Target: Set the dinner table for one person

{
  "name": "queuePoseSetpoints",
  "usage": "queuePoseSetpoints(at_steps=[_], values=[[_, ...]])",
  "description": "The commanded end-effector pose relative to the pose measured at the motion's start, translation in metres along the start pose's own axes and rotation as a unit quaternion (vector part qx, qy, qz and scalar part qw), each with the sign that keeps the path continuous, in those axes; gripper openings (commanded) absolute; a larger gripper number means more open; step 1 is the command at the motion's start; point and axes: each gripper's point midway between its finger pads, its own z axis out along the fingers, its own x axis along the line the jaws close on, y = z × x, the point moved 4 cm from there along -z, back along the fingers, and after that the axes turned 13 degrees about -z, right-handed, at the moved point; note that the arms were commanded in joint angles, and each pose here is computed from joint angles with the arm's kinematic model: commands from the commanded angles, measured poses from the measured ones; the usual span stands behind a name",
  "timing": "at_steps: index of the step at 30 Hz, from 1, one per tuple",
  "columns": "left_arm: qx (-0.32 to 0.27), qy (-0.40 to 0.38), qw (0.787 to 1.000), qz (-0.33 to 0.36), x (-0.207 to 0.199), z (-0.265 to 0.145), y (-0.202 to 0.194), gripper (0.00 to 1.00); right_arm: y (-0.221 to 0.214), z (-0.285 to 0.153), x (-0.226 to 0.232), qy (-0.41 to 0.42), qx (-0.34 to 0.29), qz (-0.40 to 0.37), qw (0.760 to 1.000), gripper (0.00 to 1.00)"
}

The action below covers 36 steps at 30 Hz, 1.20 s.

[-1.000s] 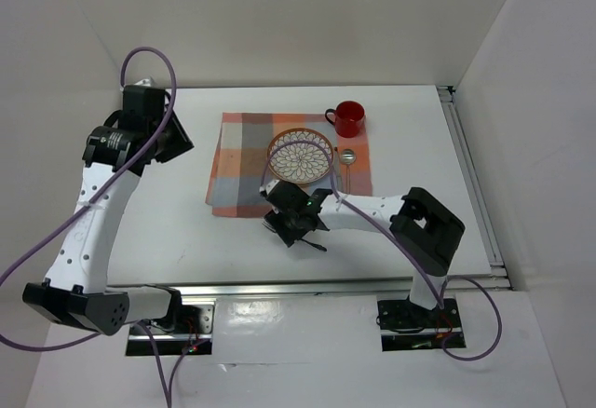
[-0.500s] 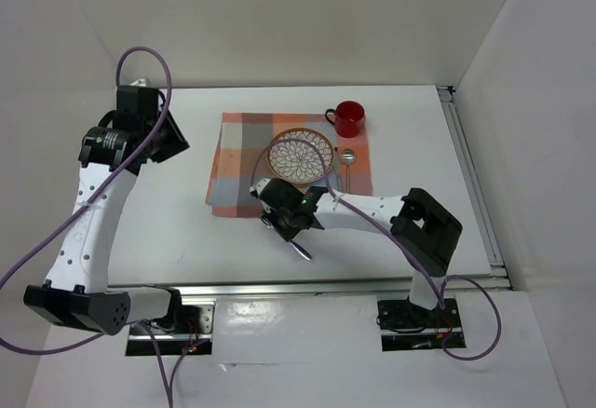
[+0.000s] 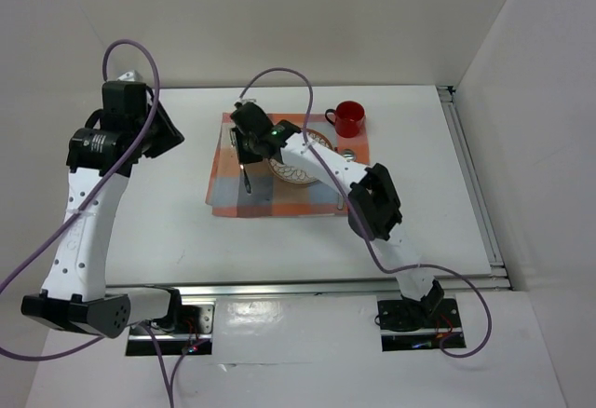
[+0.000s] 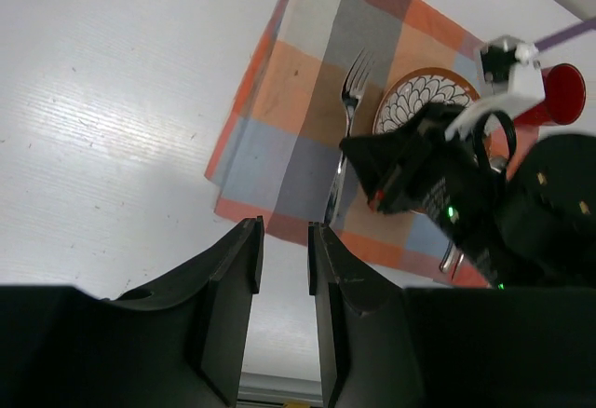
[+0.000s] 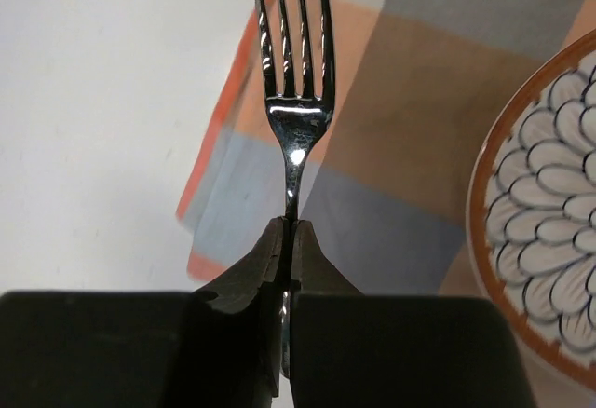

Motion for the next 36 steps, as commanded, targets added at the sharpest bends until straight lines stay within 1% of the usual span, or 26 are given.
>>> queuePoseSetpoints(at_steps=[1,5,6,8,9,11,13,14,15,17,18,19,21,22,24,25,26,27,28,29,30,31,32,33,34,36], values=[[-0.017,-0.026,1.000,0.006,-0.002,-0.016,0.005,0.43,0.028,0.014,-0.006,0.001,-0.033,0.082,0.996,0.00],[-0.006,-0.030,1.000,0.006,-0.003,-0.014,0.001,0.43,0.037,0.045,-0.013,-0.001,-0.066,0.110,0.992,0.00],[-0.004,-0.032,0.999,0.004,-0.001,-0.015,0.001,0.43,0.028,0.062,-0.020,-0.002,-0.057,0.113,0.992,0.00],[0.003,-0.025,1.000,0.005,0.002,-0.016,-0.002,0.43,0.031,0.073,-0.024,0.001,-0.058,0.127,0.990,0.00],[-0.001,-0.029,1.000,0.009,0.001,-0.018,0.000,0.43,0.019,0.089,-0.031,-0.002,-0.045,0.134,0.990,0.00],[-0.001,-0.029,1.000,0.009,0.003,-0.024,-0.001,0.43,0.007,0.099,-0.035,-0.013,-0.035,0.138,0.990,0.00],[-0.001,-0.036,0.999,0.016,0.002,-0.028,-0.001,0.43,-0.004,0.109,-0.037,-0.010,-0.044,0.139,0.989,0.00],[-0.004,-0.033,0.999,0.013,0.004,-0.028,0.001,0.43,-0.004,0.108,-0.035,-0.003,-0.048,0.139,0.989,0.02],[-0.002,-0.032,0.999,0.018,0.005,-0.030,0.001,0.43,-0.001,0.107,-0.035,0.000,-0.055,0.140,0.989,0.15],[-0.005,-0.025,1.000,0.018,0.007,-0.032,0.002,0.43,0.006,0.103,-0.034,0.003,-0.066,0.133,0.989,0.26],[-0.001,-0.021,1.000,0.019,0.008,-0.033,0.000,0.43,0.013,0.094,-0.026,0.010,-0.074,0.125,0.989,0.46],[-0.004,-0.018,1.000,0.023,0.010,-0.033,0.001,0.43,0.018,0.090,-0.021,0.012,-0.084,0.117,0.989,0.51],[-0.008,-0.021,0.999,0.023,0.010,-0.036,0.001,0.43,0.028,0.080,-0.021,0.011,-0.098,0.110,0.989,0.57],[-0.008,-0.021,0.999,0.023,0.010,-0.036,0.001,0.43,0.040,0.065,-0.013,0.021,-0.117,0.108,0.987,0.59],[-0.008,-0.021,0.999,0.023,0.010,-0.036,0.001,0.43,0.049,0.051,-0.014,0.019,-0.132,0.095,0.987,0.67],[-0.008,-0.021,0.999,0.023,0.010,-0.036,0.001,0.43,0.066,0.028,-0.008,0.026,-0.157,0.089,0.983,0.68],[-0.011,-0.024,0.999,0.022,0.008,-0.035,0.003,0.43,0.074,0.017,-0.007,0.029,-0.169,0.086,0.981,0.73],[-0.008,-0.027,0.999,0.018,0.007,-0.036,0.002,0.43,0.078,0.008,-0.007,0.029,-0.178,0.074,0.981,0.75],[-0.008,-0.027,0.999,0.018,0.007,-0.036,0.002,0.43,0.098,-0.020,-0.007,0.032,-0.205,0.071,0.976,0.80],[-0.008,-0.027,0.999,0.018,0.007,-0.036,0.002,0.43,0.101,-0.030,-0.007,0.031,-0.212,0.064,0.975,0.83],[-0.007,-0.027,0.999,0.018,0.008,-0.032,0.001,0.43,0.109,-0.051,-0.014,0.025,-0.220,0.047,0.974,1.00],[-0.012,-0.032,0.999,0.022,0.006,-0.032,0.003,0.43,0.116,-0.061,-0.018,0.027,-0.229,0.050,0.972,1.00],[-0.007,-0.027,0.999,0.022,0.008,-0.029,0.000,0.43,0.110,-0.069,-0.030,0.013,-0.200,0.051,0.978,1.00],[-0.010,-0.035,0.999,0.029,0.005,-0.028,0.002,0.43,0.114,-0.083,-0.041,0.003,-0.195,0.056,0.979,1.00],[-0.010,-0.035,0.999,0.034,0.006,-0.028,0.002,0.43,0.118,-0.102,-0.065,-0.016,-0.191,0.067,0.979,1.00],[-0.018,-0.022,0.999,0.039,0.007,-0.024,0.006,0.43,0.086,-0.113,-0.104,-0.083,-0.125,0.089,0.985,1.00]])
